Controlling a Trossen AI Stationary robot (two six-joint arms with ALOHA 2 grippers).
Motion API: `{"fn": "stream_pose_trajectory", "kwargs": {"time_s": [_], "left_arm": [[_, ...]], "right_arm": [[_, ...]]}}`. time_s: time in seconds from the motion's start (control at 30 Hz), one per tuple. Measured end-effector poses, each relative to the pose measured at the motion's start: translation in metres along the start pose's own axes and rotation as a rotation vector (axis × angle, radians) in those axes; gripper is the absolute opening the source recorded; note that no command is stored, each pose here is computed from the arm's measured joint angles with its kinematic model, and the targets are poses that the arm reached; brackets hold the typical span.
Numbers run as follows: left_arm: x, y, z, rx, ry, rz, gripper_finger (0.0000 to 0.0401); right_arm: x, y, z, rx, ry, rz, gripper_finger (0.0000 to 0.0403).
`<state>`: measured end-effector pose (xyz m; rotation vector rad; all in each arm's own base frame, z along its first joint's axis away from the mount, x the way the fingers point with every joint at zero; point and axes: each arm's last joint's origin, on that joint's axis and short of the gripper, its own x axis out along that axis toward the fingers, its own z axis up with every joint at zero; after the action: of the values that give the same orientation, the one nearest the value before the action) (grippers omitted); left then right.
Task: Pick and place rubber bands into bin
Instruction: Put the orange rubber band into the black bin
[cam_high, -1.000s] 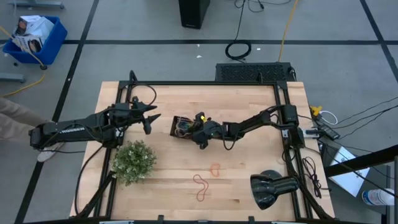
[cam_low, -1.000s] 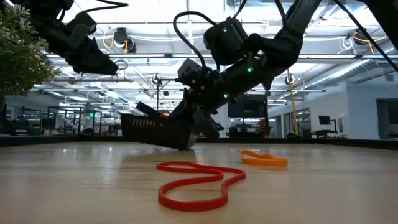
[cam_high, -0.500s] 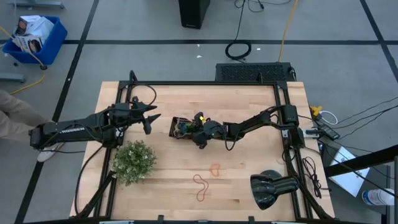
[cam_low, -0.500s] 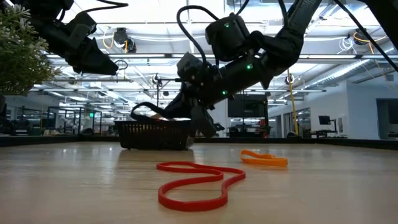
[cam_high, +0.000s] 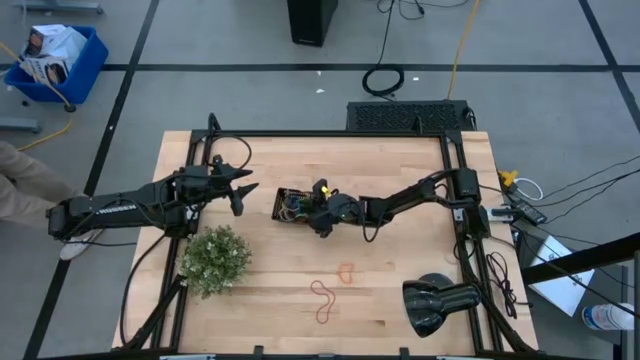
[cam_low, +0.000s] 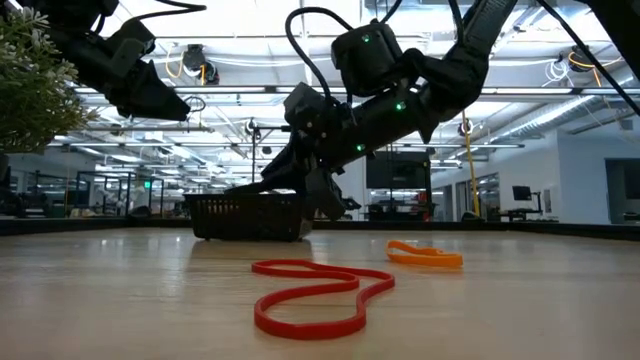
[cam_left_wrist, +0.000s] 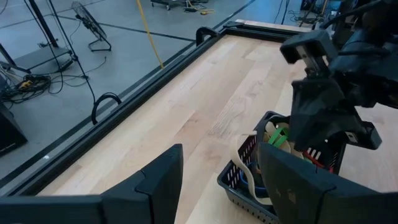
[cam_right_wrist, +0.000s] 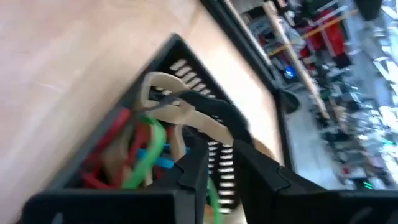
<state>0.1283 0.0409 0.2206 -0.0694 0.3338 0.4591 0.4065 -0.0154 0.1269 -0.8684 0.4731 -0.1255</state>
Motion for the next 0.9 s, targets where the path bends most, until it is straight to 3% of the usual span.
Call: {"fn": "stream_pose_trajectory", "kwargs": {"time_s": [0.23, 0.5, 0.73, 0.9], "left_arm": [[0.000, 0.000, 0.000, 0.000, 0.000, 0.000, 0.0216], [0.000, 0.000, 0.000, 0.000, 0.001, 0.000, 0.0216], [0.000, 0.000, 0.000, 0.001, 0.001, 0.000, 0.0216], [0.000, 0.000, 0.000, 0.000, 0.000, 0.000, 0.0216]], "right_arm": [[-0.017, -0.010, 0.026, -0.032, -0.057, -0.052, 0.0115], [-0.058, -0.021, 0.057, 0.106, -0.055, -0.052, 0.0155], [-0.103, -0.015, 0.064, 0.171, 0.030, 0.075, 0.0162], [-0.123, -0.006, 0.067, 0.379, 0.107, 0.166, 0.0159]]}}
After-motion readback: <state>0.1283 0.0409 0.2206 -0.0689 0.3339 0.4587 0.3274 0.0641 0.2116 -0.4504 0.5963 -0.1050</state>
